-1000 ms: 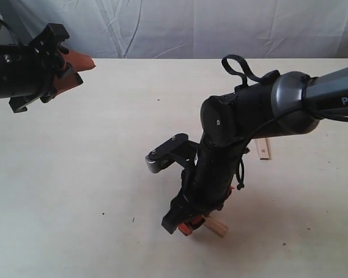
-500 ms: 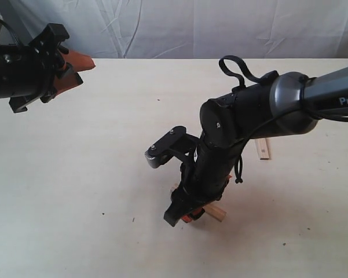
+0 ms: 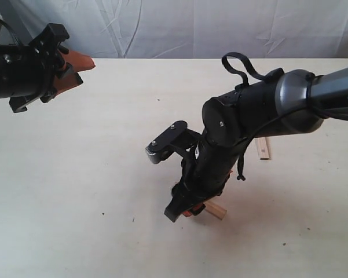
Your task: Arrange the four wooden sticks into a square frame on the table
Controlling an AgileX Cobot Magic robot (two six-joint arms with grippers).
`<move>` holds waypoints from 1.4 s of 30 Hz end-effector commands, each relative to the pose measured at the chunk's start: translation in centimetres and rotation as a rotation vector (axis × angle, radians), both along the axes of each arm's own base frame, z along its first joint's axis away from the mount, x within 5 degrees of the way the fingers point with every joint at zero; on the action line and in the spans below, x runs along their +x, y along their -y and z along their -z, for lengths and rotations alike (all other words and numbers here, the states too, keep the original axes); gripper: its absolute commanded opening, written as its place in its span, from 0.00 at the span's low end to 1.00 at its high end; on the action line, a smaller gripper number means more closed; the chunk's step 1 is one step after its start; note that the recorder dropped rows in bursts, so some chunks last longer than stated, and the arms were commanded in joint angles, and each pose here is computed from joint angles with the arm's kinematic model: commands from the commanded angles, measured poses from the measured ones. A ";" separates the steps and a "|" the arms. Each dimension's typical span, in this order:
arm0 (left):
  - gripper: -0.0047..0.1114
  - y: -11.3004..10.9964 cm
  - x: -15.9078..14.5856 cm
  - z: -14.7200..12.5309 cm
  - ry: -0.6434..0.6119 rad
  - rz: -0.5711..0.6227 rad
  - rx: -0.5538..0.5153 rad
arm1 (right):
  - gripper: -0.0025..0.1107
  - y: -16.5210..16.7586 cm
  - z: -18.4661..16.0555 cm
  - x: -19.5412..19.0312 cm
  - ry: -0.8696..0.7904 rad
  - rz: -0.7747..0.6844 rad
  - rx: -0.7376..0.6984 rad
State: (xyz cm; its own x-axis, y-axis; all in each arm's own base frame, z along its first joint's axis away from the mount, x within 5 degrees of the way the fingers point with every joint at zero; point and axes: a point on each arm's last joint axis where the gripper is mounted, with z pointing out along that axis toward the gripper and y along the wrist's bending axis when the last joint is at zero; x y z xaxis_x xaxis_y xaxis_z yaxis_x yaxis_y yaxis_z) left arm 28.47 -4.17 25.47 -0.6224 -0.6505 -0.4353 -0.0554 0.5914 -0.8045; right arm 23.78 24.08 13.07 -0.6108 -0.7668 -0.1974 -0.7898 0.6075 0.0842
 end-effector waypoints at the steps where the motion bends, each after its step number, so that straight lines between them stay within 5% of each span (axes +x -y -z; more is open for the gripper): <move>1: 0.40 0.0 -0.1 0.1 -0.003 -0.001 -0.009 | 0.50 0.1 0.1 0.1 0.009 0.014 0.004; 16: 0.40 0.0 -0.1 0.1 -0.003 -0.002 -0.008 | 0.50 0.0 2.9 0.2 -0.034 0.018 -0.043; 26: 0.40 0.0 -0.1 0.1 -0.003 -0.002 -0.008 | 0.50 0.0 -0.5 0.2 0.023 0.047 0.028; 42: 0.40 0.0 -0.1 0.1 -0.003 -0.004 -0.007 | 0.50 0.0 2.0 0.2 -0.033 0.056 -0.018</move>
State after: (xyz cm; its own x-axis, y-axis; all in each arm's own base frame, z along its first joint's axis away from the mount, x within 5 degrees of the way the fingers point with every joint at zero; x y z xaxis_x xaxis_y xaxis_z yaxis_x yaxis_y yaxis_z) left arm 28.47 -4.17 25.47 -0.6224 -0.6505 -0.4353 -0.0554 0.5914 -0.8045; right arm 23.92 24.39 12.19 -0.6688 -0.7182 -0.1921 -0.7420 0.6608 0.1129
